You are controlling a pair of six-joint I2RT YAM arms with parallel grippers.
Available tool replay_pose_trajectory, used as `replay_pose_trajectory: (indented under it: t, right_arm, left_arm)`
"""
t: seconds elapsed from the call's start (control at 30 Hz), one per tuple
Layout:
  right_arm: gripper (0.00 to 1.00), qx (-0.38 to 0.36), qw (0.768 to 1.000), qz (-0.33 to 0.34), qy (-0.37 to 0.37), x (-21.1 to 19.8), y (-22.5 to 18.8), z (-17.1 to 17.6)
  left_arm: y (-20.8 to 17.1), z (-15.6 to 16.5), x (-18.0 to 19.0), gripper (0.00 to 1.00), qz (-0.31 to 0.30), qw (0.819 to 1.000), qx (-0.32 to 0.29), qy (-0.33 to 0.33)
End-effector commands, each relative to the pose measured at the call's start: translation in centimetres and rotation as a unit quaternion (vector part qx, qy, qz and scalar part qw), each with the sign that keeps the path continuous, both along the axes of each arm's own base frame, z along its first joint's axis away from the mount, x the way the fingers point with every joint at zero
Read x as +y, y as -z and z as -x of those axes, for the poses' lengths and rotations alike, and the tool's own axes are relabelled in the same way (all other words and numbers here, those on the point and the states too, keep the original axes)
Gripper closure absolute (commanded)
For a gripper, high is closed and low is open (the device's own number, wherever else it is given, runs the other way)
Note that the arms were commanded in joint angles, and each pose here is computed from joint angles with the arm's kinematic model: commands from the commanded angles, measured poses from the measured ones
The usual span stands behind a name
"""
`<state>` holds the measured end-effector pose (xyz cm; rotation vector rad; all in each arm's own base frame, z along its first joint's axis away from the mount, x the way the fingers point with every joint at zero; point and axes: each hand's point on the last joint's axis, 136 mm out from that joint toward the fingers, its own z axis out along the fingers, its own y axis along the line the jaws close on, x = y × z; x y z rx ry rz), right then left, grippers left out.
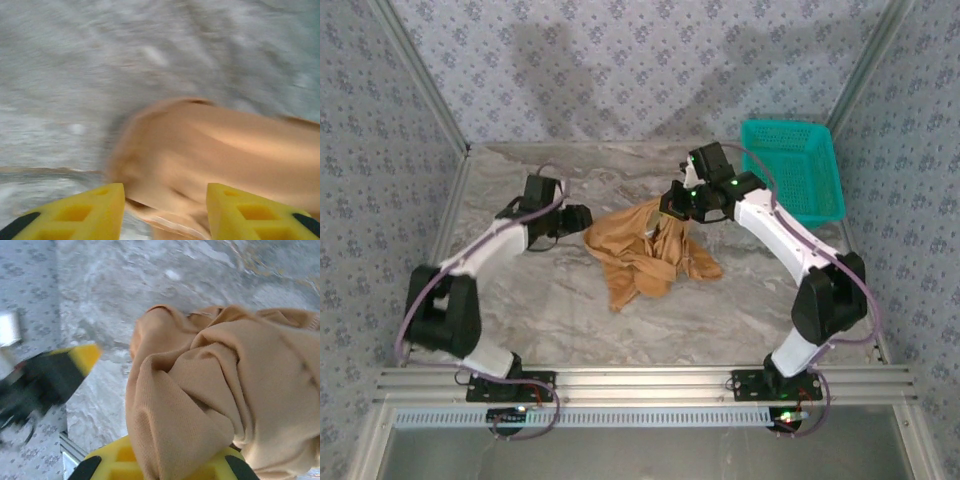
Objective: Fold the inside-out t-shirt
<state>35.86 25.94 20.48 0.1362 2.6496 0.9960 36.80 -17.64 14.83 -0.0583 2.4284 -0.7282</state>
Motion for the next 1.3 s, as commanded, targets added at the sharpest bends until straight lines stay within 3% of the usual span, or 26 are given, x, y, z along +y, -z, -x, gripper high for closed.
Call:
replay_pose_trajectory:
  t: [0.0, 0.1, 0.2, 0.43, 0.67, 0.93, 1.0, 1.27]
  right_arm:
    - [1.0, 0.018, 1.0, -0.022, 0.01, 0.6, 0.5, -0.2]
    - [1.0, 0.016, 1.0, -0.019, 0.016, 0.4, 0.5, -0.3]
    - [1.0, 0.015, 0.999, -0.023, 0.018, 0.4, 0.2, -0.3]
    - [1.0, 0.007, 0.999, -0.028, 0.019, 0.3, -0.9, 0.2]
    - [1.0, 0.013, 0.999, -0.027, 0.028, -0.2, -0.6, 0.3]
    - [1.0, 0.021, 0.998, -0.023, 0.051, -1.5, 0.4, -0.9]
    - [1.0, 0.023, 0.998, -0.022, 0.057, -1.9, 0.6, -1.4]
    - [1.0, 0.017, 0.998, -0.031, 0.05, -0.8, 0.0, -1.4]
  left_arm:
    - [-6.6, 2.2, -5.7, 0.47, 0.052, 0.97, -0.198, 0.132]
    - [-7.0, 4.4, -8.0, 0.43, 0.061, 0.955, -0.236, 0.17]
    - [-6.0, 4.9, -10.3, 0.43, 0.066, 0.954, -0.211, 0.2]
    - [-2.4, 2.7, -14.5, 0.42, 0.026, 0.957, -0.172, 0.23]
    - [-1.7, 1.4, -18.3, 0.39, 0.039, 0.954, -0.15, 0.258]
    - [-1.9, 3.3, -17.6, 0.36, 0.036, 0.953, -0.14, 0.267]
    - [-2.0, 4.3, -17.0, 0.25, 0.041, 0.952, -0.138, 0.269]
    - [0.1, 3.8, -17.2, 0.25, 0.038, 0.961, -0.123, 0.245]
